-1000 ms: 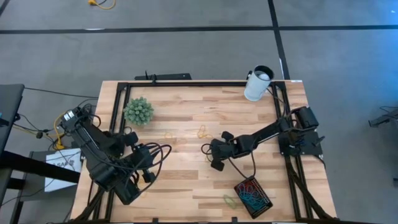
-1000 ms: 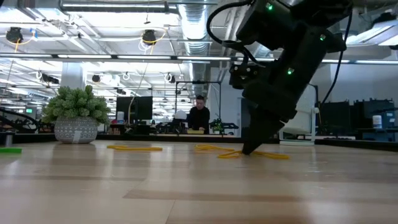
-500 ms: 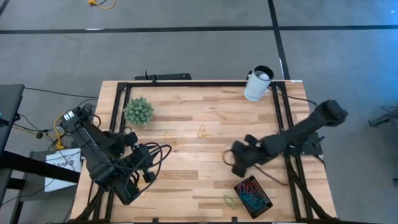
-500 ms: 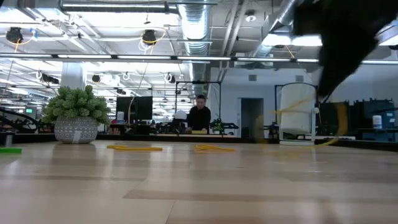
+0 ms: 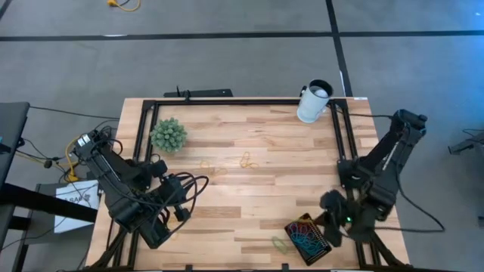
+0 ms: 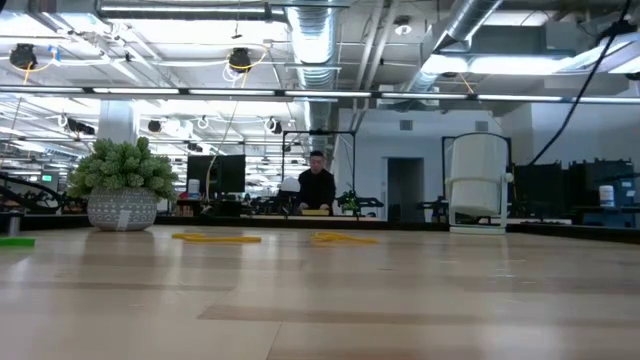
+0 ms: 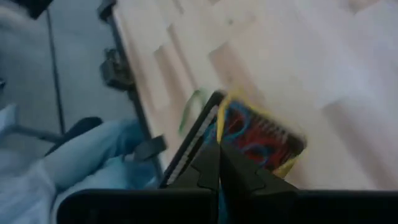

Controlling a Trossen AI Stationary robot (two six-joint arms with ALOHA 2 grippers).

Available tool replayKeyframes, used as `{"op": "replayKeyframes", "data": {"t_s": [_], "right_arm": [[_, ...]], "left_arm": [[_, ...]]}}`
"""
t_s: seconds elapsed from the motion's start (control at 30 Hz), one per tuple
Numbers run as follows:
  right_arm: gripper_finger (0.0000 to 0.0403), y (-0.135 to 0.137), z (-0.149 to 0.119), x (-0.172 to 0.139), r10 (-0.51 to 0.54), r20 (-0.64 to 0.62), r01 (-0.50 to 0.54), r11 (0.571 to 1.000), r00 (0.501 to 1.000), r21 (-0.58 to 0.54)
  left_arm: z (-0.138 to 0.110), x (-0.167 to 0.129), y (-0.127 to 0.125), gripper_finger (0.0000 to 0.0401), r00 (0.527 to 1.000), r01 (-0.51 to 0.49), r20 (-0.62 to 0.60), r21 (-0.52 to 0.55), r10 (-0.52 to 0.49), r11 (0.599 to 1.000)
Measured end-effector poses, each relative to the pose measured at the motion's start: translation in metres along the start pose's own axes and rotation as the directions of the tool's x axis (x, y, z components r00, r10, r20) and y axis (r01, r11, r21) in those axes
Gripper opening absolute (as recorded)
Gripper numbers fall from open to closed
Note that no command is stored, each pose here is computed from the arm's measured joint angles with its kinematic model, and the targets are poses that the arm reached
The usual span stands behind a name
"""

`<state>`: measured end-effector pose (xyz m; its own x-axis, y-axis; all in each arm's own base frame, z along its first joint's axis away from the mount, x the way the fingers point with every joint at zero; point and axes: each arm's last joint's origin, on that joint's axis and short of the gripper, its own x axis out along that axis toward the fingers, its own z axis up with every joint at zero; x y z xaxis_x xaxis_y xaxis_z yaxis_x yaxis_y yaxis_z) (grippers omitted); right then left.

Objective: Pick and place rubber bands into bin
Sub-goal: Put the yellow rubber band into the black basket

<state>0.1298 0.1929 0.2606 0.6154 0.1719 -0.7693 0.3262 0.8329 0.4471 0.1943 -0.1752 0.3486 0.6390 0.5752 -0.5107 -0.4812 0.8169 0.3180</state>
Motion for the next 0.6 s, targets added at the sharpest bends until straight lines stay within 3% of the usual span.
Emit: {"op": "replayKeyframes", "data": {"t_s": [0.43, 0.6], "right_arm": [[0.0000, 0.034, -0.062, 0.034, 0.113, -0.065, -0.114, 0.993, 0.991, -0.006], [0.0000, 0.039, -0.071, 0.045, 0.128, -0.085, -0.128, 0.992, 0.988, 0.002]], "left_arm": [[0.000, 0.000, 0.000, 0.0084, 1.000, -0.001, 0.000, -0.015, 0.001, 1.000], [0.000, 0.000, 0.000, 0.0084, 1.000, -0.001, 0.001, -0.014, 0.001, 1.000]]}}
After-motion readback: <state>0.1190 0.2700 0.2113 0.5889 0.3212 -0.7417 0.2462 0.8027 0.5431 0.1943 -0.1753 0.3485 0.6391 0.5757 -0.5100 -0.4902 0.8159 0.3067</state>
